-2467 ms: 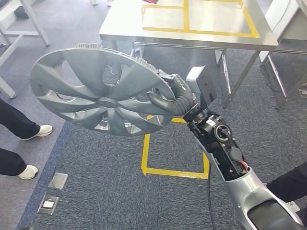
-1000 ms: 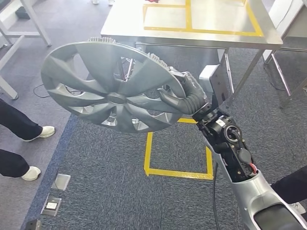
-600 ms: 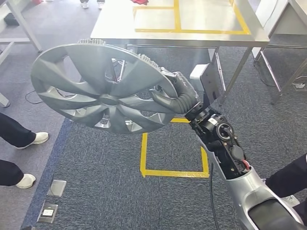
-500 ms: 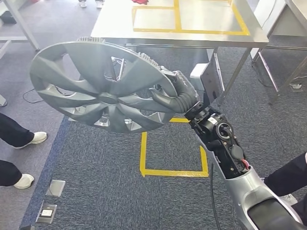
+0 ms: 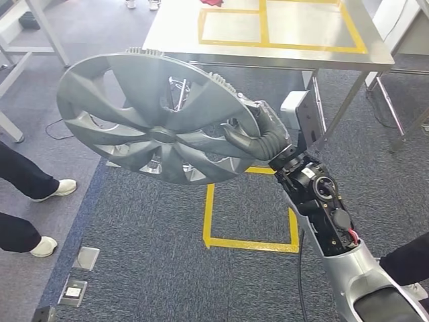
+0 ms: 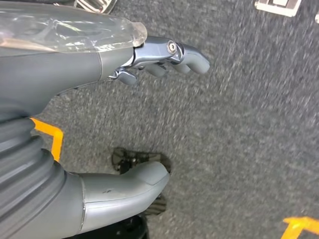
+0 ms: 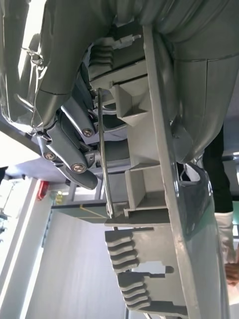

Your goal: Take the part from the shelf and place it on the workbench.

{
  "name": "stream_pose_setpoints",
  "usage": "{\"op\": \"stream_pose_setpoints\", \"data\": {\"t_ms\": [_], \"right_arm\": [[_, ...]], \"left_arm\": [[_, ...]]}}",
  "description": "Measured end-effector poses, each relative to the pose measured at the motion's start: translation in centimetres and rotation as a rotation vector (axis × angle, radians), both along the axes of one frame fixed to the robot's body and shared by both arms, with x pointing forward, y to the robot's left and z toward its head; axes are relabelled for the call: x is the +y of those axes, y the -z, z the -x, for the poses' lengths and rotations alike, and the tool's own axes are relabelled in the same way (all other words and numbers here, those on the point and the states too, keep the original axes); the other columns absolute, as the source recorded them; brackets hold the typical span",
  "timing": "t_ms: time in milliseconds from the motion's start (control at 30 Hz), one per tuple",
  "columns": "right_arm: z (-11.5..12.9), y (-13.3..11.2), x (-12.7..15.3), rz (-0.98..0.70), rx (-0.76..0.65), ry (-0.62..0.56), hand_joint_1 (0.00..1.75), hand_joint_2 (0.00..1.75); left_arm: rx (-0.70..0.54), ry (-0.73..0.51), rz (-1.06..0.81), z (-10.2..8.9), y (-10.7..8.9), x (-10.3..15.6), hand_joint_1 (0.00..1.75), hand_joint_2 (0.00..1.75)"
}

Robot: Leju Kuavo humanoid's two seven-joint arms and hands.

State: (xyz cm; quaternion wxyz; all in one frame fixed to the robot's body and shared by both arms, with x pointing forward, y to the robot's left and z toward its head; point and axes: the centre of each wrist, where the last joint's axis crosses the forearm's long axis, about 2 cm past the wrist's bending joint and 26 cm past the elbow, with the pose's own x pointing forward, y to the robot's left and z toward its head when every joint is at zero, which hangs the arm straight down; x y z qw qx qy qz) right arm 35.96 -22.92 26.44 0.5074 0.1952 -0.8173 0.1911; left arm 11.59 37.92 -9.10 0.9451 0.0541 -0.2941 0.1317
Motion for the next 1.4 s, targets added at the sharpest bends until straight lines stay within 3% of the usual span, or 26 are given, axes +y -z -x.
{"op": "stream_pose_setpoints", "data": {"t_ms": [1167, 1400], "right_arm": [[-0.06, -0.08, -0.14, 0.004, -0.016, 0.009, 1.75, 1.75], [0.03, 0.28, -0.11, 0.007, -0.004, 0.009, 1.75, 1.75]], "left_arm": [[0.010, 0.014, -0.003, -0.32, -0.04, -0.26, 0.00, 1.75], [0.028, 0.014, -0.008, 0.52, 0.14, -0.02, 0.00, 1.75]]}}
